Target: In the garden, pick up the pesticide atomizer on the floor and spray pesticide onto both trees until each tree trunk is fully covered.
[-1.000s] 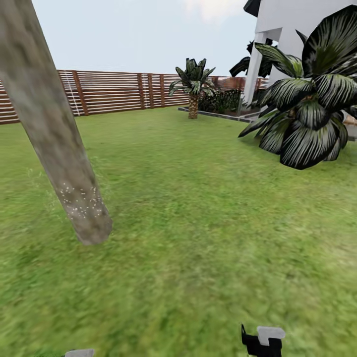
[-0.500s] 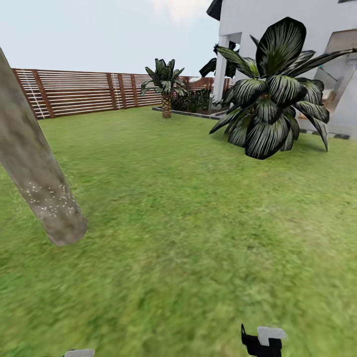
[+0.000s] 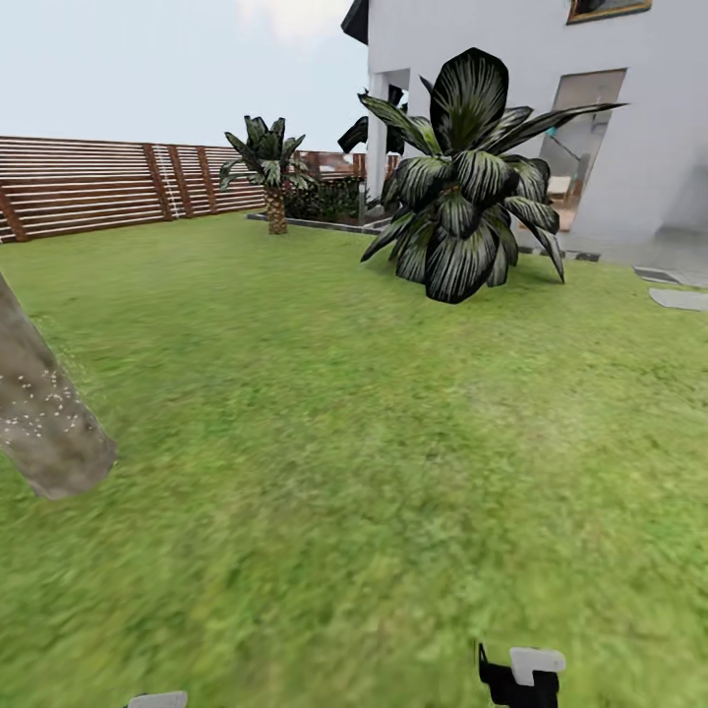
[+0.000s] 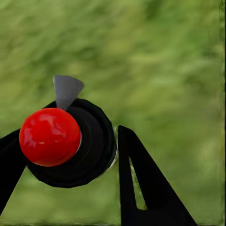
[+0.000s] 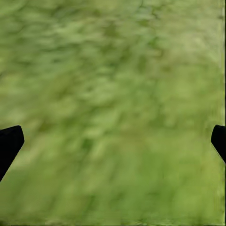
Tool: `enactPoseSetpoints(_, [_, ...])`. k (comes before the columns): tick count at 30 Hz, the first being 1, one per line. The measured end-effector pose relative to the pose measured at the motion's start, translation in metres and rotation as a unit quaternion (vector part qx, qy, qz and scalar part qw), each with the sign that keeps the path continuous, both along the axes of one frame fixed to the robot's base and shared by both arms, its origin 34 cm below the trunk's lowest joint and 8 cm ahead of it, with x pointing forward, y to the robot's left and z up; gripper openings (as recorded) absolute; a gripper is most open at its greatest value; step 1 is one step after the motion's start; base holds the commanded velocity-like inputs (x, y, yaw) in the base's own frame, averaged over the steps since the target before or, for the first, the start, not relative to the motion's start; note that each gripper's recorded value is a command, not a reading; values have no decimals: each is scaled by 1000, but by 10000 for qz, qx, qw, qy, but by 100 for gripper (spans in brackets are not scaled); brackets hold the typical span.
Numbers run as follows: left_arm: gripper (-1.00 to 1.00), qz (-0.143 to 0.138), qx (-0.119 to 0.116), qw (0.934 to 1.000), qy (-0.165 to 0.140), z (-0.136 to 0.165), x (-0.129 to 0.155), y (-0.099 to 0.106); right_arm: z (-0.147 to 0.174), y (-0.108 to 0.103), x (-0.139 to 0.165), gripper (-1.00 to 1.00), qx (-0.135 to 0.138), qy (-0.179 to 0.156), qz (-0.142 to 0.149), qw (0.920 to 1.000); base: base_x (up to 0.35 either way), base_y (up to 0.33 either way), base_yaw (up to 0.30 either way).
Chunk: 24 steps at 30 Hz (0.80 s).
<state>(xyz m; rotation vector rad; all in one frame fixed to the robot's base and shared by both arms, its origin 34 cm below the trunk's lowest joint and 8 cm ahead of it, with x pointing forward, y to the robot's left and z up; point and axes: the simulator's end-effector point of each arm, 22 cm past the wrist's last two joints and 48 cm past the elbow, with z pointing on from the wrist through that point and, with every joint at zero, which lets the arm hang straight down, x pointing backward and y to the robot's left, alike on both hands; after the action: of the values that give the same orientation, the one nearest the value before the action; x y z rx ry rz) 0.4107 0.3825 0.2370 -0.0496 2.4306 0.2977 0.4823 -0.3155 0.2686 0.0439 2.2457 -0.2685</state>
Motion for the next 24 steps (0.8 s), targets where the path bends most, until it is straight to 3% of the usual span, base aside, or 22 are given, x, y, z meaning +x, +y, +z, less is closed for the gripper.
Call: enactPoseSetpoints(24, [-100,25,26,10000,-3,0,0,2,0,0,0,100,-1,-2,3,10000,-266,-176,-300])
